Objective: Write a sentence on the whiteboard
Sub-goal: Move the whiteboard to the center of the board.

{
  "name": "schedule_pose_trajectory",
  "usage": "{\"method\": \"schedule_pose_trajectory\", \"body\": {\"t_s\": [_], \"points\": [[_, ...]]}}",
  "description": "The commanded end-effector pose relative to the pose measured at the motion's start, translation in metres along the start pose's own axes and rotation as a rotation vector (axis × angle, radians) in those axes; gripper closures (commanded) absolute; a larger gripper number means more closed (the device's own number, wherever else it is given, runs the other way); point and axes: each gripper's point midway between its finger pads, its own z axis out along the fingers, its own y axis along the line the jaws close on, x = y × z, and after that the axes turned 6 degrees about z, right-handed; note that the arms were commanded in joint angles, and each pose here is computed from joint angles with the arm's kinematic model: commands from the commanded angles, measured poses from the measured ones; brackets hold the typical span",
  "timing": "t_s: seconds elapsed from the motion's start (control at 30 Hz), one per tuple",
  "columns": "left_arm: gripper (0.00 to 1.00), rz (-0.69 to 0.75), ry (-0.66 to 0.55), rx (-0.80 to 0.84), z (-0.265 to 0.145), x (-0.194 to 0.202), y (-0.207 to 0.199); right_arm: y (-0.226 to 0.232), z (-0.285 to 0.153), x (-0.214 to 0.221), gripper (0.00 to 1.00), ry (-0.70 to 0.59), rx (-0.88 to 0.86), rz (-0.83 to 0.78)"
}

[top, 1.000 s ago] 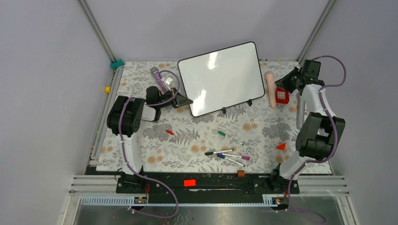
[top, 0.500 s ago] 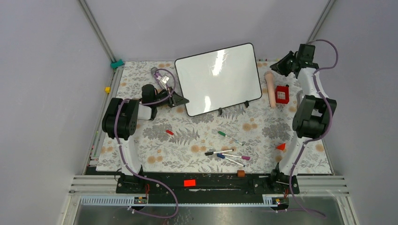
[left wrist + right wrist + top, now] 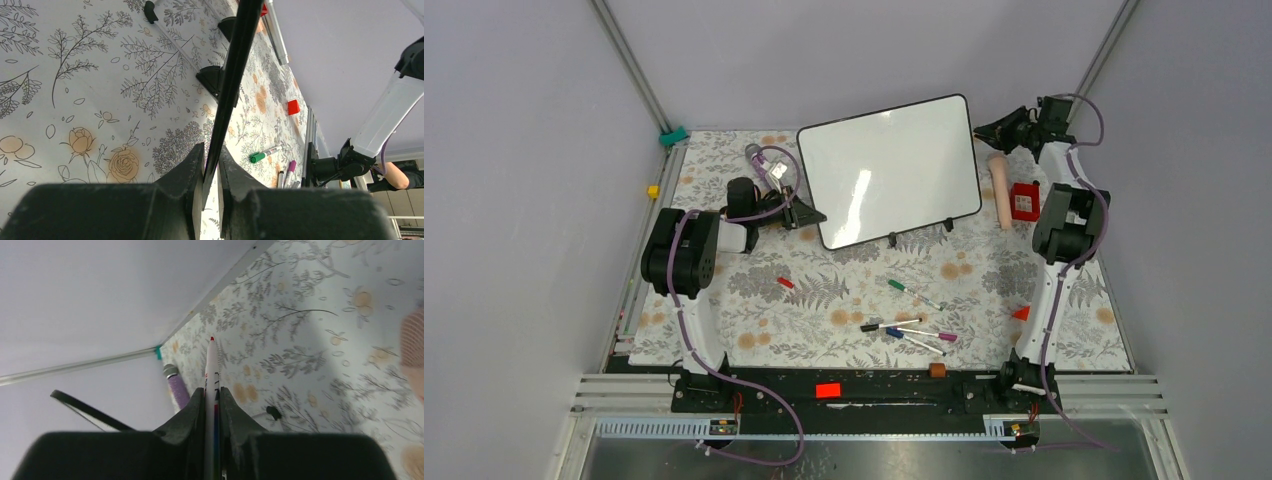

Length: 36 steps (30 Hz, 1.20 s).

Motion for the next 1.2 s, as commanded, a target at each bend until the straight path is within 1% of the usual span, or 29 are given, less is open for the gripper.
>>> {"method": "schedule_pose_trajectory", "body": {"t_s": [0.0, 0.17, 0.27, 0.37, 0.57, 0.67, 0.73, 0.83, 1.07, 1.17], "points": [[1.0, 0.062, -0.03, 0.012, -0.003, -0.022, -0.007, 0.049, 0.016, 0.012, 1.0, 0.101, -0.212, 0.027], [1.0, 0.068, -0.028, 0.014, -0.002, -0.022, -0.008, 0.049, 0.041, 0.026, 1.0, 0.122, -0.203, 0.043], [1.0, 0.068, -0.023, 0.014, -0.002, -0.021, -0.008, 0.053, 0.052, 0.031, 1.0, 0.122, -0.253, 0.099], [1.0, 0.069, -0.016, 0.013, -0.001, -0.019, -0.008, 0.061, 0.06, 0.037, 1.0, 0.151, -0.326, 0.19], [1.0, 0.074, -0.009, 0.009, 0.0, -0.018, -0.008, 0.063, 0.063, 0.053, 1.0, 0.198, -0.303, 0.229], [1.0, 0.079, -0.005, 0.007, 0.002, -0.018, -0.008, 0.067, 0.055, 0.062, 1.0, 0.226, -0.319, 0.27], [1.0, 0.089, 0.005, 0.004, 0.003, -0.016, -0.008, 0.06, 0.05, 0.072, 1.0, 0.236, -0.32, 0.306], [1.0, 0.102, 0.028, -0.016, 0.006, -0.014, -0.009, 0.058, 0.033, 0.084, 1.0, 0.221, -0.336, 0.322], [1.0, 0.128, 0.032, -0.063, 0.003, -0.018, -0.012, 0.047, -0.004, 0.111, 1.0, 0.177, -0.308, 0.273], [1.0, 0.128, 0.027, -0.08, 0.003, -0.022, -0.014, 0.034, -0.015, 0.123, 1.0, 0.161, -0.283, 0.266]]}}
